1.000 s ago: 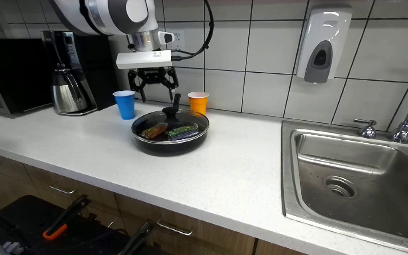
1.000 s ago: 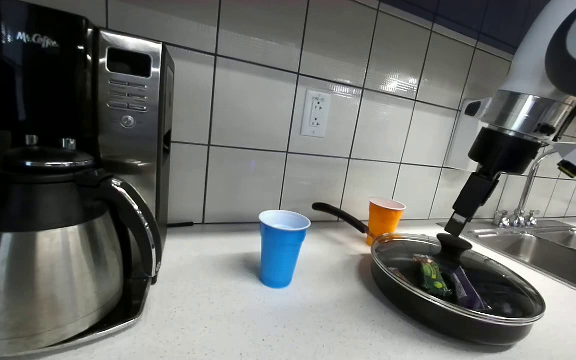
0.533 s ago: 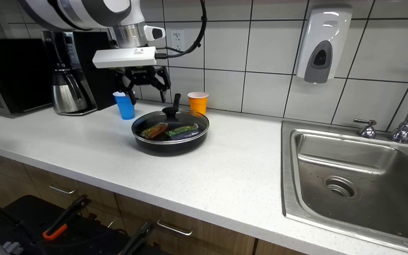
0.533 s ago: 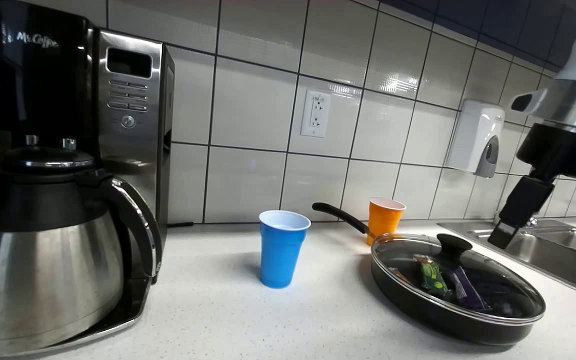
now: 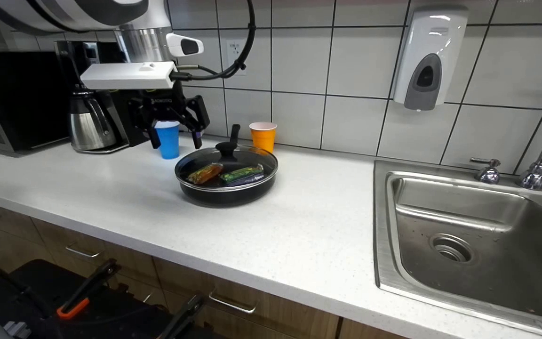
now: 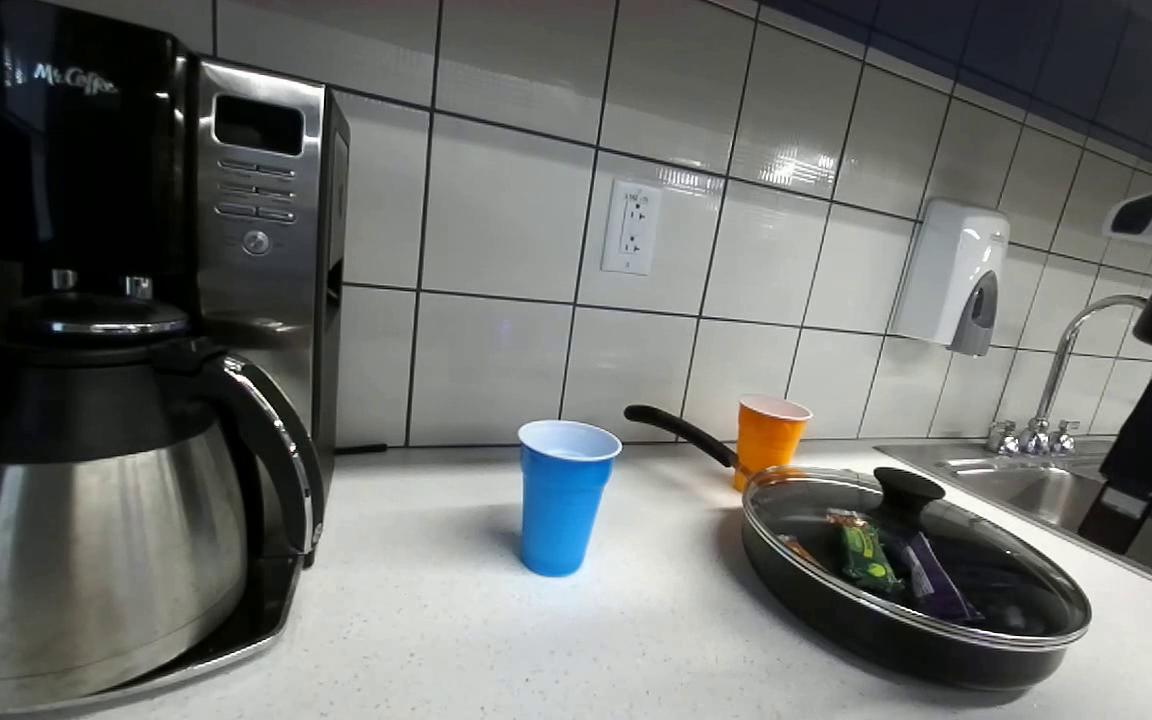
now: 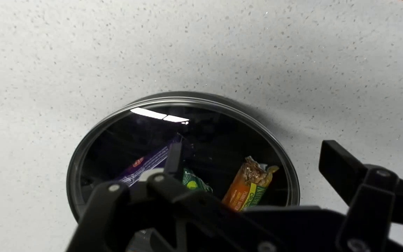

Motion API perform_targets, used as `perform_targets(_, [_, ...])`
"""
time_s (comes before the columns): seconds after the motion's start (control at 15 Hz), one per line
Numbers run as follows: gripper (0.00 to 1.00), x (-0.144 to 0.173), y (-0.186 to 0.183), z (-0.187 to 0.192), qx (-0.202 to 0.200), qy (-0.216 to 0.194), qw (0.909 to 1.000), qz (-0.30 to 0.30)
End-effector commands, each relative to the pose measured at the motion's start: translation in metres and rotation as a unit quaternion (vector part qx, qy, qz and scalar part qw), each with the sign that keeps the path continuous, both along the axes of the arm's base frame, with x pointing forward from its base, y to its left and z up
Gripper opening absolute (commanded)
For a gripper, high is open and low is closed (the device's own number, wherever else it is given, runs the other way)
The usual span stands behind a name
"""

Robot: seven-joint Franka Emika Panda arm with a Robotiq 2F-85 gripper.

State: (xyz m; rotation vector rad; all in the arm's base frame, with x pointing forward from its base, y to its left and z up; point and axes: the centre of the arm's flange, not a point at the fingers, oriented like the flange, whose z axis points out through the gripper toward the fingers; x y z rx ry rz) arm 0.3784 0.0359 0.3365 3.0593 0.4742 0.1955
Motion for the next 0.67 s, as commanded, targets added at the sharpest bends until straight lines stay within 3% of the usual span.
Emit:
perform_targets(0.0, [1.00,-0.032,0.006,0.005,0.001,0.008,0.9997,-0.023])
perform_targets(0.07, [1.00,-0.033,0.007,0.005,0.003,0.009,0.9996,-0.025])
perform_targets(0.13, [1.00,-0.002,0.002,0.002,0.002,0.007,0.9999,-0.013])
perform_targets(0.6, [1.00,-0.003,0.005,0.003,0.002,0.008,0.9998,-0.015])
